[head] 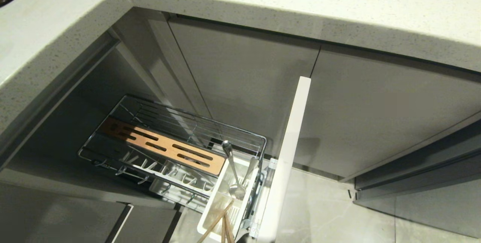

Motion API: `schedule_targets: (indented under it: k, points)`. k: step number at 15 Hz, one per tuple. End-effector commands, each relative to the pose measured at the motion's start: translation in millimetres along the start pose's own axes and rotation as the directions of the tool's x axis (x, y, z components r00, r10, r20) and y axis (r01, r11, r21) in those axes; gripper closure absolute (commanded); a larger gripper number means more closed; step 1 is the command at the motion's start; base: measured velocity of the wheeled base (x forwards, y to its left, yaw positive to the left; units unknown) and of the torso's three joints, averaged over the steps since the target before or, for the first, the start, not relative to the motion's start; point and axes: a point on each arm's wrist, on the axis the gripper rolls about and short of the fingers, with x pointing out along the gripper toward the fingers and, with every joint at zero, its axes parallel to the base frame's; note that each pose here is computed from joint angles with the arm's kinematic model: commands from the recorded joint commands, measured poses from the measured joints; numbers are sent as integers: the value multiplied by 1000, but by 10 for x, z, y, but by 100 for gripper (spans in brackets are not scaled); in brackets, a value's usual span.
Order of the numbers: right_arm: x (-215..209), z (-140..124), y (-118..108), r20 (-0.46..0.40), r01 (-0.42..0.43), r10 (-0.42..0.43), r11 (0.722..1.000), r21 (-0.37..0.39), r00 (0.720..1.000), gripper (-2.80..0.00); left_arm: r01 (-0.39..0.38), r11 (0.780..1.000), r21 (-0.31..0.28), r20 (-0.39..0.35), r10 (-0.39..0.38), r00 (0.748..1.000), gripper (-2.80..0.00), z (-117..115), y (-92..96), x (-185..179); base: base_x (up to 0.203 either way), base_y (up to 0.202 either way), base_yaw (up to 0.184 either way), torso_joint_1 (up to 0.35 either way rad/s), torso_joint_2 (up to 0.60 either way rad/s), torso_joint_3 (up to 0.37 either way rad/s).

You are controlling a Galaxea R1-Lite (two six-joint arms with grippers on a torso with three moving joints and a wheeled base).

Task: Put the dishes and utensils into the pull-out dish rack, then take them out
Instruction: Take the chopsticks out of the cupboard

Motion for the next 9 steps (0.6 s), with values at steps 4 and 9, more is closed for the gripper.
schedule_targets:
  k: [4, 9]
  points:
    - [16, -74, -1, -27, 0, 0, 1000, 0, 1000, 0, 11, 1000, -21, 15, -11, 1000, 0, 16, -8, -11, 0, 0, 0, 0, 0, 0]
    - [16, -77, -1, -27, 0, 0, 1000, 0, 1000, 0, 16, 998, -64, -37, -18, 999, 0, -17, 1, -1, 0, 0, 0, 0, 0, 0]
